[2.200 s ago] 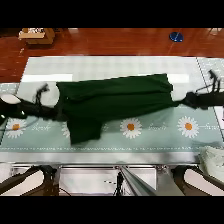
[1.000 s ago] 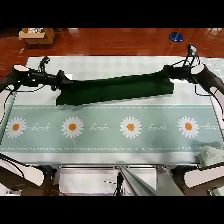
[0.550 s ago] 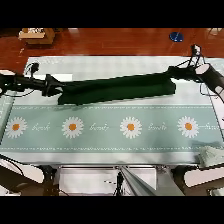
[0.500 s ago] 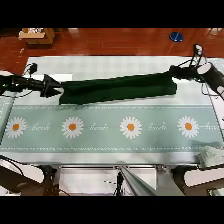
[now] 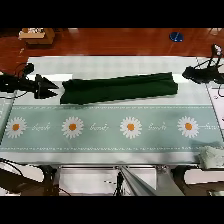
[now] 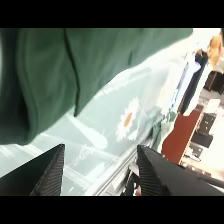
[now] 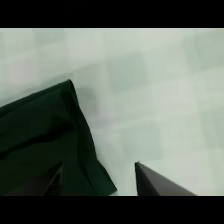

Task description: Fold the shirts.

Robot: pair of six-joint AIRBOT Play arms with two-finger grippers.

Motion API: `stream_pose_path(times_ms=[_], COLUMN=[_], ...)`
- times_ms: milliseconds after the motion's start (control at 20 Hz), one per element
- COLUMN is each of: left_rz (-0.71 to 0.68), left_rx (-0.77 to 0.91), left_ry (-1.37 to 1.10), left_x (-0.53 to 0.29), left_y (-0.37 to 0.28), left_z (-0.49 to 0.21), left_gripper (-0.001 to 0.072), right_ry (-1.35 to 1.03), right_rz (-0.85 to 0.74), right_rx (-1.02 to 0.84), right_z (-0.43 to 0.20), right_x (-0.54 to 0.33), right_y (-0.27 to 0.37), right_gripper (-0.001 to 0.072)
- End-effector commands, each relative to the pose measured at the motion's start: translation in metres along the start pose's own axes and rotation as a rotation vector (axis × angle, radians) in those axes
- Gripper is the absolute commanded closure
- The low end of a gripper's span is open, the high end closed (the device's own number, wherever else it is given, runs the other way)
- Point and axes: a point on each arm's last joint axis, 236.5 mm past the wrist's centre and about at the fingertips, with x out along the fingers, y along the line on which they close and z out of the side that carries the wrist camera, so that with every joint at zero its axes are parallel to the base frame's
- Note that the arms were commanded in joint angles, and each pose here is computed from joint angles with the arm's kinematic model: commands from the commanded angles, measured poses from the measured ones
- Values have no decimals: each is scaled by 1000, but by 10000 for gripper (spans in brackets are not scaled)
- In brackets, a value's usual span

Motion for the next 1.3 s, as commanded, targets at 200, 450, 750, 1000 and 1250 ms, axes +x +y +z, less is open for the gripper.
stream_pose_path(times_ms=[200,450,750,1000,1250], left_rz=[16,17,-3,-126,-234], left_rx=[39,55,57,110,184], left_ry=[-9,-1,-12,-52,-51], left_x=[10,13,15,19,35], left_y=[-6,-7,-13,-46,-85], left_z=[5,4,7,16,16], left_gripper=[172,172,186,598,598], right_ry=[187,91,109,73,52], right_rz=[288,413,433,491,354], right_rx=[408,484,393,220,91], right_z=[-41,-22,-35,-15,-8], right_x=[36,69,80,23,-16], right_y=[12,55,95,112,87], right_gripper=[168,172,684,686,686])
